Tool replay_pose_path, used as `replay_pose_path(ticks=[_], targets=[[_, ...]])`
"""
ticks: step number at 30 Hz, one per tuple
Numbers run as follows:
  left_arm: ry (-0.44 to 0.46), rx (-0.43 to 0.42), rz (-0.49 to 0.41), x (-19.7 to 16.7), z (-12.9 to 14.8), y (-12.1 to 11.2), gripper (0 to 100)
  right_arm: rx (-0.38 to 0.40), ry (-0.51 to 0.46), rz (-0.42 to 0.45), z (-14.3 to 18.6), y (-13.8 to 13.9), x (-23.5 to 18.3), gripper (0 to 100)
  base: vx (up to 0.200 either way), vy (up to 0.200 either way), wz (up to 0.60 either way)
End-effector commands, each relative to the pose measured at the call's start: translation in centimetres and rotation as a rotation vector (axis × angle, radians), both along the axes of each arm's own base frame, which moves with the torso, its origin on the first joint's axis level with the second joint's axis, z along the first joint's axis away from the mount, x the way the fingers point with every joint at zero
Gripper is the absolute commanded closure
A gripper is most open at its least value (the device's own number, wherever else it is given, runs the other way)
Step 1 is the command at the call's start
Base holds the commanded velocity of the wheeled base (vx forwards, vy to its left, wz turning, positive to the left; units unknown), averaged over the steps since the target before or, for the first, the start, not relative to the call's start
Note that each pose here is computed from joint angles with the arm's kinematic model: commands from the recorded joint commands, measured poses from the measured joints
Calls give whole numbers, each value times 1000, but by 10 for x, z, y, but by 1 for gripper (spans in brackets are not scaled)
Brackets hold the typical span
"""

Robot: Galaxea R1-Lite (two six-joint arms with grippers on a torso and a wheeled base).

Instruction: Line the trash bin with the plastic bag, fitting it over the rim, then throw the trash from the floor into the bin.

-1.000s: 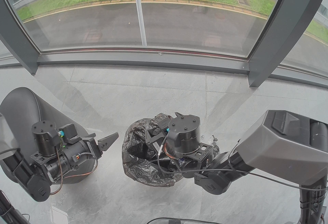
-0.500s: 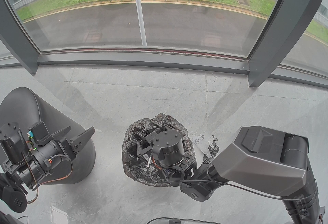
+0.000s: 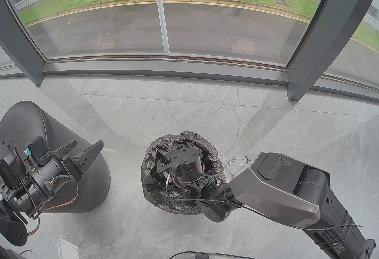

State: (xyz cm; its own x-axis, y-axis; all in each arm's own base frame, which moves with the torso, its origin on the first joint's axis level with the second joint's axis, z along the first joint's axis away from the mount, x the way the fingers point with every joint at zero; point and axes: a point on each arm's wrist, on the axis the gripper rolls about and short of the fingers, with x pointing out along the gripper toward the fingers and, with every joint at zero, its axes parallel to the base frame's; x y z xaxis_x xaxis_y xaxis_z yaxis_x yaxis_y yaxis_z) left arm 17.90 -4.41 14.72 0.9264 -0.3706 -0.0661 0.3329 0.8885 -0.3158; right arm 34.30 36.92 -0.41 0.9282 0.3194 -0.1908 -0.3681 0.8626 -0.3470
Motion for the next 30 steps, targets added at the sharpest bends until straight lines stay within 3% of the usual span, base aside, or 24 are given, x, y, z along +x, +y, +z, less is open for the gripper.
replay_pose_path(ticks=[1,9,16,24,30], targets=[[16,2,0,1,-3,0,0,-26,24,-33,-28,-8,15,0,0,0,0],[27,3,0,3,-5,-1,0,-33,30,-47,-41,-11,22,0,0,0,0],[42,6,0,4,-8,-1,0,3,1,-32,-14,-5,16,0,0,0,0],[53,7,0,5,-10,-1,0,28,36,49,16,6,-35,0,0,0,0],[55,8,0,5,-11,-1,0,44,67,72,37,-4,-61,0,0,0,0]])
